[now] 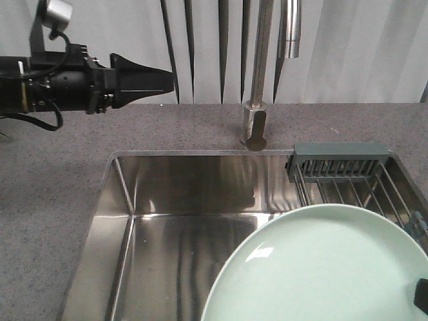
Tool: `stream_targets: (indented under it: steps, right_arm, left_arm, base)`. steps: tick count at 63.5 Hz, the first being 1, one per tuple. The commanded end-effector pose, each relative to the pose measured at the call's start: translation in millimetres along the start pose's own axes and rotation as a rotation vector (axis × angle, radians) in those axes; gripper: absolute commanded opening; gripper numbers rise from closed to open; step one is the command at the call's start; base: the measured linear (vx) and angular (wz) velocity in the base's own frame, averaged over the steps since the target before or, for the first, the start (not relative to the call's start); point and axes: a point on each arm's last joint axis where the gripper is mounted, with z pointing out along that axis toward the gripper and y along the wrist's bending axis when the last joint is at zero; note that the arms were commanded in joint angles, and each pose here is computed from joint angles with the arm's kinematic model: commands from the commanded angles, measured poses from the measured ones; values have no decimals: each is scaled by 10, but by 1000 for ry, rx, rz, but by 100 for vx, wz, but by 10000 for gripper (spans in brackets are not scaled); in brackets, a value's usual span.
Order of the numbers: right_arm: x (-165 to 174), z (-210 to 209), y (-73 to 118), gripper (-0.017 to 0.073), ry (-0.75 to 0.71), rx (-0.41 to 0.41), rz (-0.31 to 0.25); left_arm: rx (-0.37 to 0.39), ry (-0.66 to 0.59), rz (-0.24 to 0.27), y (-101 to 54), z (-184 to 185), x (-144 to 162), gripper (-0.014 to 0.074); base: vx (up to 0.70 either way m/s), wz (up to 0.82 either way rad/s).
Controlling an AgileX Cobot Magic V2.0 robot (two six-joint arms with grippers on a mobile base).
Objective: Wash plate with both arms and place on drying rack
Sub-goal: 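Extend the left arm over the sink toward the faucet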
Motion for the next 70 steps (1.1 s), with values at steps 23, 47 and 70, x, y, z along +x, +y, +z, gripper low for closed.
stream_targets:
  steps: [23,47,70]
  right_arm:
    - [-122,-24,12,-1,-82,1,9]
    - [-122,-24,12,-1,-82,1,9]
    - [-122,-24,12,-1,-82,1,9]
  left_arm:
    - [273,-192,-124,197,726,-260,552]
    - [357,-169,-136,387,1398,-332,551]
    - [282,-175,-153,550,1743,-221,551]
  base:
    - [0,0]
    - [0,0]
    - [0,0]
